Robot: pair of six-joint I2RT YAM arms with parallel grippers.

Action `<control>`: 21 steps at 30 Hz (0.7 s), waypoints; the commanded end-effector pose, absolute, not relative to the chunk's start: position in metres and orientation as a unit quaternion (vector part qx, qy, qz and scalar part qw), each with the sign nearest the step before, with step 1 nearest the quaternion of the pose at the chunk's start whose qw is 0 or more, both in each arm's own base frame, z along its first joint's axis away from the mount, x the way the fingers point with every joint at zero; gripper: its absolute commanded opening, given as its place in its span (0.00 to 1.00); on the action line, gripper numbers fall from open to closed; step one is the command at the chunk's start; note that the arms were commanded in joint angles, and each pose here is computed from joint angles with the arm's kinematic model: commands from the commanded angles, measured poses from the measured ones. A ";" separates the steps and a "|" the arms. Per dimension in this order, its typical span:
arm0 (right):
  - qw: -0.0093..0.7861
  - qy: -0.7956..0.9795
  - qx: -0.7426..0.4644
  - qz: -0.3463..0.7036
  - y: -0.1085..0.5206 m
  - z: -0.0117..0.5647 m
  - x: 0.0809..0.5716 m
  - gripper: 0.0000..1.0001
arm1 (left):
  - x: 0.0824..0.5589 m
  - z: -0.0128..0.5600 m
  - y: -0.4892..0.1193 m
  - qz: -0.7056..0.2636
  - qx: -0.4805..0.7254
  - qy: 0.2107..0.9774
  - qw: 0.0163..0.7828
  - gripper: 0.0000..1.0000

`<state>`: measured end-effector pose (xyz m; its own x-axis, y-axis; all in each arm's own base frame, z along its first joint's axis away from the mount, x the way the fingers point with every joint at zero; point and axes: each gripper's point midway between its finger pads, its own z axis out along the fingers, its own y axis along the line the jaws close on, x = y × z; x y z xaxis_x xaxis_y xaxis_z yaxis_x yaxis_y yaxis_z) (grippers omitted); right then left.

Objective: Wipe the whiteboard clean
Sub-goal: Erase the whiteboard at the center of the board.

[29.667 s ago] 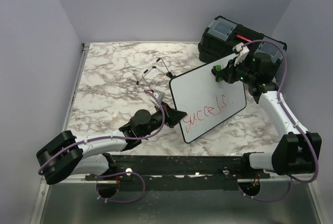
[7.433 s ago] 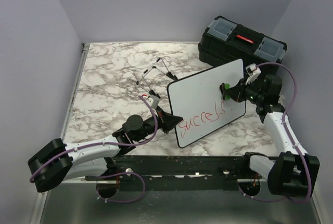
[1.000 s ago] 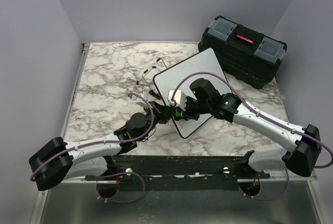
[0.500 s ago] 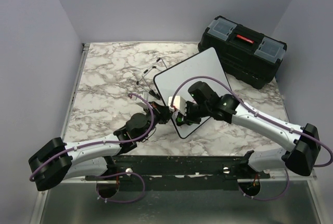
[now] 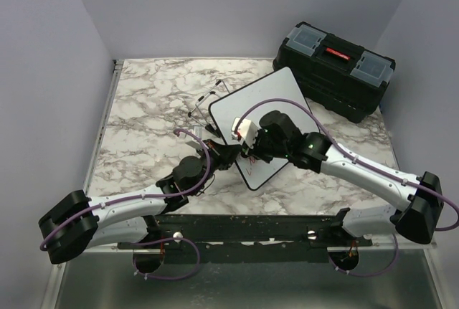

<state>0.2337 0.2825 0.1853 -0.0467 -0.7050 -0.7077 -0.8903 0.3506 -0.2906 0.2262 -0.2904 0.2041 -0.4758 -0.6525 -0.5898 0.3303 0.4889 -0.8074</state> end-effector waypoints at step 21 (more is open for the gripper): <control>0.337 0.698 -0.606 0.177 0.301 0.159 0.189 0.01 | 0.225 0.266 -0.310 -0.565 -0.131 0.633 0.512 0.00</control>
